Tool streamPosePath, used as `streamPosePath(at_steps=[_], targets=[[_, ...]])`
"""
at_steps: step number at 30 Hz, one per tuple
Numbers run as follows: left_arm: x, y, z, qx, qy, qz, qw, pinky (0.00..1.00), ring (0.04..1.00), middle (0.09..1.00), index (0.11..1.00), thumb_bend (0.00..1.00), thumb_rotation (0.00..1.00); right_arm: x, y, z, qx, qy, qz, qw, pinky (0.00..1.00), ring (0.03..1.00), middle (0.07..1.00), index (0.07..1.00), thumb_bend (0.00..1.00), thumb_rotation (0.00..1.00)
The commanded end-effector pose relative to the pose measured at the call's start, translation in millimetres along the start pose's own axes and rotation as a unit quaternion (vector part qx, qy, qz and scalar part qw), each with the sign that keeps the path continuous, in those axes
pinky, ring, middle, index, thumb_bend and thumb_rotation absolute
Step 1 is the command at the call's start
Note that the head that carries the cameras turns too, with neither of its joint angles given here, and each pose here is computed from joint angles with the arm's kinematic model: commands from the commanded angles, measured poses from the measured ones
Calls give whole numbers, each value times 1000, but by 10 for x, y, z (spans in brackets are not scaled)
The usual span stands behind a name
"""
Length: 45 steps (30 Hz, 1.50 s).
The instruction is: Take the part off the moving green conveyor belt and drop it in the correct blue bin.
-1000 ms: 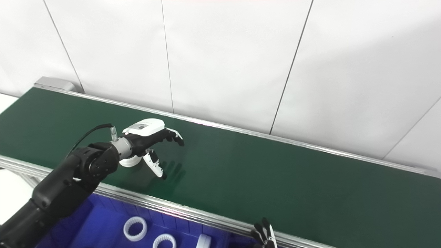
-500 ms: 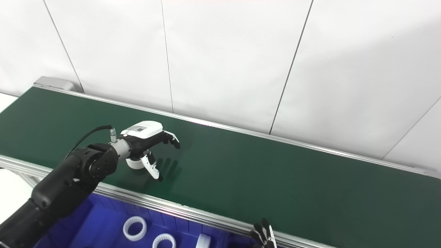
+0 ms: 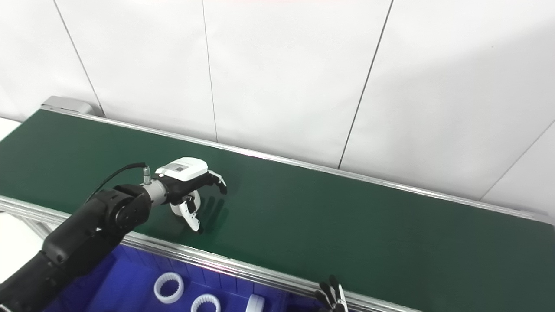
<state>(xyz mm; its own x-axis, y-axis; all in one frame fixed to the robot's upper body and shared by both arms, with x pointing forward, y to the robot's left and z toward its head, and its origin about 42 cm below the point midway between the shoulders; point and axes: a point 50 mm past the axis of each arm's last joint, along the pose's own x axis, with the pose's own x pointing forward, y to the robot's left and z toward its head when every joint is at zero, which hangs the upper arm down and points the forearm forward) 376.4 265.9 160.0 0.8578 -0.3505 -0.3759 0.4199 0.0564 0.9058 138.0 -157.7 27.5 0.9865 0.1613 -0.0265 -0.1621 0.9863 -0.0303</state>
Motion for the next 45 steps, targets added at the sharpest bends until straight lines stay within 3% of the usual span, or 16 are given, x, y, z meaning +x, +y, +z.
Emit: streamPosePath(at_steps=[1,16,34,38,40,42,45], targets=[[19,225,-13,23,-12,40,999,724,792,823,738,894,0,20,19,105,5,-39,-3,999,795,878,916,977,209,884],[48,155,-23,35,-22,42,998,705,778,805,731,902,0,15,10,96,3,-38,-2,999,792,874,913,976,223,893],[108,80,-25,56,-16,39,998,683,745,795,722,845,0,-3,-3,112,4,-36,-1,999,800,880,916,980,225,849],[115,-5,-24,68,-31,56,996,621,662,723,688,815,0,-8,-5,116,2,-37,-2,999,796,877,915,980,222,842],[119,-56,-25,65,-43,74,994,539,493,557,626,570,0,-11,-12,117,2,-38,-2,999,792,874,914,979,227,838],[126,-85,-23,62,-53,87,993,507,440,489,561,517,0,-13,-19,118,1,-39,-2,999,791,874,914,978,229,836],[131,-92,-21,62,-59,94,992,491,427,473,527,501,0,-17,-22,120,1,-36,-2,999,790,874,913,977,238,844]])
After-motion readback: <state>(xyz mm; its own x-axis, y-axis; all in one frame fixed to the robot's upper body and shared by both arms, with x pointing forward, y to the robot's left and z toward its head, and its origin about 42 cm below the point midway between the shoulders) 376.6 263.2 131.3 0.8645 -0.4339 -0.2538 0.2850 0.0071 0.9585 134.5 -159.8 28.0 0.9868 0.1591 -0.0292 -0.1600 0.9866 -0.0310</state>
